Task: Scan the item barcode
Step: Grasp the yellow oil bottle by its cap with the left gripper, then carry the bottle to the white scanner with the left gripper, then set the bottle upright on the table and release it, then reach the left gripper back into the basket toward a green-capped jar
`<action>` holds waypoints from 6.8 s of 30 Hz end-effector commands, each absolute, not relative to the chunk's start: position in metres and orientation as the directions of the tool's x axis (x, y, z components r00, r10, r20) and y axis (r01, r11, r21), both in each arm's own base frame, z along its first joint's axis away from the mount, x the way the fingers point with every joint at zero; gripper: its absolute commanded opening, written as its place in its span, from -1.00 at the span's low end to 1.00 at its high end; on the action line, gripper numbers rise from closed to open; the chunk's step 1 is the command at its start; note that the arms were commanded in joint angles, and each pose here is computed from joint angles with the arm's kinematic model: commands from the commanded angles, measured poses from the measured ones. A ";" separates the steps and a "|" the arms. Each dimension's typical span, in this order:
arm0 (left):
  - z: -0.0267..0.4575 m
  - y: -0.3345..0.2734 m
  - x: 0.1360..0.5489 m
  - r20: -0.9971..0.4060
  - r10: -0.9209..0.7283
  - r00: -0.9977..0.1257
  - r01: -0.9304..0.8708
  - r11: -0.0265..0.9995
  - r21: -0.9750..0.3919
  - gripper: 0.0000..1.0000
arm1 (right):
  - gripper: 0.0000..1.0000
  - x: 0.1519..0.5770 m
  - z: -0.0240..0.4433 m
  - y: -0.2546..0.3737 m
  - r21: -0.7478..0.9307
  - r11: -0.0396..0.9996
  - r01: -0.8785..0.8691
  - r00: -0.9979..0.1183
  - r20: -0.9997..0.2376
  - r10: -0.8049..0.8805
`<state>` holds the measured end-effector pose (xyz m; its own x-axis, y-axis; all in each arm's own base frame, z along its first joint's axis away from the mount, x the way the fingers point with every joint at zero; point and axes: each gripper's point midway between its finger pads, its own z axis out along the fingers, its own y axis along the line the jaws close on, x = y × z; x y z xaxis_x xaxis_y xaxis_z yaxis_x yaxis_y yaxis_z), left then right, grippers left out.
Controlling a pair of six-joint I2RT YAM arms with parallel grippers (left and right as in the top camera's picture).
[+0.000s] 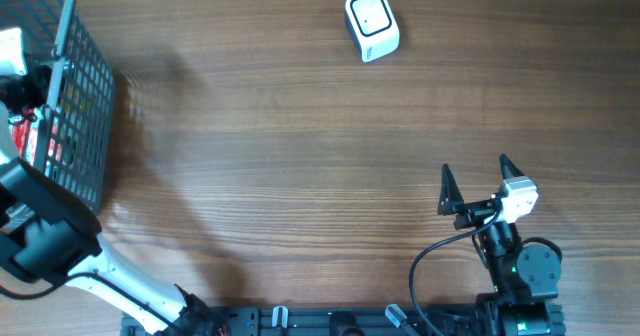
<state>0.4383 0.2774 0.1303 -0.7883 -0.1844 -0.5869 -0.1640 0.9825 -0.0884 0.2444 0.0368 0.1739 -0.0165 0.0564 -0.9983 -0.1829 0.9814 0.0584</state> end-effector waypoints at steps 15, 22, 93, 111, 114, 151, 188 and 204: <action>0.434 0.230 0.386 -0.963 -0.114 -0.243 -0.289 0.956 -0.040 -0.27 | 0.99 0.244 0.176 0.035 0.054 0.983 -0.177 -0.006 -0.999 0.054; 0.476 0.164 0.344 -0.963 -0.207 -0.174 -0.251 0.955 -0.160 -0.30 | 0.99 0.244 0.176 0.035 0.054 0.983 -0.177 -0.005 -0.999 0.054; 0.125 -0.376 0.363 -0.628 0.280 -0.726 0.370 0.929 -0.013 0.50 | 0.99 0.244 0.175 0.035 0.054 0.983 -0.177 -0.008 -0.999 0.054; 0.097 -0.382 0.349 -0.540 0.216 -0.813 0.323 0.940 -0.111 -0.09 | 0.99 0.244 0.175 0.035 0.054 0.983 -0.177 -0.008 -0.999 0.054; 0.097 -0.382 0.349 -0.533 0.156 -0.832 0.271 0.951 -0.145 -0.11 | 0.99 0.244 0.176 0.035 0.054 0.983 -0.177 -0.007 -0.999 0.054; 0.409 -0.027 0.403 -0.929 -0.277 -0.246 -0.357 0.917 -0.179 0.99 | 0.99 0.244 0.175 0.035 0.054 0.983 -0.177 -0.008 -0.999 0.054; 0.206 0.274 0.313 -0.469 -0.454 -0.757 -0.543 0.837 0.067 1.00 | 1.00 0.244 0.175 0.035 0.054 0.983 -0.177 -0.008 -0.999 0.054; 0.134 0.274 0.324 -0.310 -0.453 -0.836 -0.480 0.877 0.014 1.00 | 0.99 0.244 0.176 0.035 0.054 0.983 -0.177 -0.007 -0.999 0.054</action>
<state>0.3201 0.2772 0.1497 -0.8106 -0.4758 -0.3414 -0.5168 0.8554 0.0350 0.2444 0.0366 0.1739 -0.0164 0.0564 -0.9983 -0.1822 0.9815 0.0584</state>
